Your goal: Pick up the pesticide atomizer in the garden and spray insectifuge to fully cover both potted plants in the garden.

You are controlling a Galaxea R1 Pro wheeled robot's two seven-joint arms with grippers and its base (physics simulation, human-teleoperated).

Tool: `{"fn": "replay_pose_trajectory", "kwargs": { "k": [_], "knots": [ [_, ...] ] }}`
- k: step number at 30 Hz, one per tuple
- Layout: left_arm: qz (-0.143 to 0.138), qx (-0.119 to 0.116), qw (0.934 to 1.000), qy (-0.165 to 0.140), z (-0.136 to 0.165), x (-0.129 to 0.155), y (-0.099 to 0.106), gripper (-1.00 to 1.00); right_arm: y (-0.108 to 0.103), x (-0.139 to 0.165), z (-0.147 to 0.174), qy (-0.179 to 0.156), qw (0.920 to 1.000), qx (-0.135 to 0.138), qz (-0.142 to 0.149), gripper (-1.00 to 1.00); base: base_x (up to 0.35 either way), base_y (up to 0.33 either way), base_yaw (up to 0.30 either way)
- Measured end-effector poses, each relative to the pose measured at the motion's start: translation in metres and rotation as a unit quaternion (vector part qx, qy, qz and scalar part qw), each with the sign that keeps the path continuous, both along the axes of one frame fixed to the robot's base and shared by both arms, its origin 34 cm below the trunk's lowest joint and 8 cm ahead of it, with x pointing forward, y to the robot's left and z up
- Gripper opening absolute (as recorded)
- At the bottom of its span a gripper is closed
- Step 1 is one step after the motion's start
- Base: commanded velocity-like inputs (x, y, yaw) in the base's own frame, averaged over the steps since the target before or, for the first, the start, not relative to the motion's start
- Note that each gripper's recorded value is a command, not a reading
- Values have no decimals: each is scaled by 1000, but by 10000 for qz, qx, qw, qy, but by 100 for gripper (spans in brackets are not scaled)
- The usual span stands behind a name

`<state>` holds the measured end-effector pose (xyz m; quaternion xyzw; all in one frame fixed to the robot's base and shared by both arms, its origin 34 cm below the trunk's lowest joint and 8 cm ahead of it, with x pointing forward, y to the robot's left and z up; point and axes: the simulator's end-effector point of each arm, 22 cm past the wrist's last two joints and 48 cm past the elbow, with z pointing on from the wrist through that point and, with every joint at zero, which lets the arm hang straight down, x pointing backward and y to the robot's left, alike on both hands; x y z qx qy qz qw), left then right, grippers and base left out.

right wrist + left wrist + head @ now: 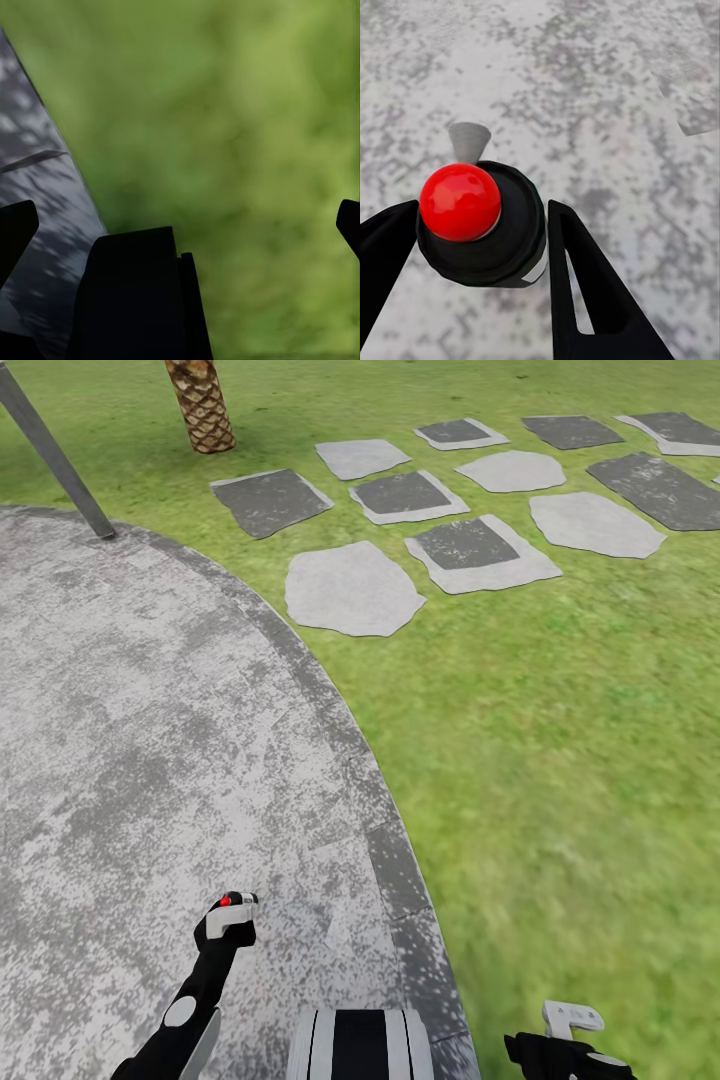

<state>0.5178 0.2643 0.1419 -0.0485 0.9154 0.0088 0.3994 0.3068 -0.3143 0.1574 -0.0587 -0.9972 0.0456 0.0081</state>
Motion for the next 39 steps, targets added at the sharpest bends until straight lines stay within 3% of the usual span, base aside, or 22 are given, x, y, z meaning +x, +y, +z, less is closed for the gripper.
{"fn": "replay_pose_trajectory", "kwargs": {
  "k": [9, 25, 29, 36, 39],
  "knots": [
    [-3, -2, 10000, -12, 1, 1, 0, -100, 0, 0, 0, 1, 10000, 0, 0, 100, 0, 0, 0],
    [9, 3, 9994, -351, 33, 27, 1, -100, 0, 21, 17, -327, 9995, -8, -2, 100, 0, 0, 0],
    [-17, -42, 10000, -59, 34, 30, -1, -100, 0, 27, 21, -413, 9991, -8, 1, 100, 0, 0, 0],
    [-43, -86, 9998, 150, 45, 41, -3, -100, 0, 37, 30, -576, 9983, -10, 3, 100, 0, 0, 0],
    [-62, -117, 9991, 408, 44, 38, -4, -100, 0, 41, 33, -646, 9979, -10, 4, 100, 0, 0, 0]
  ]
}}
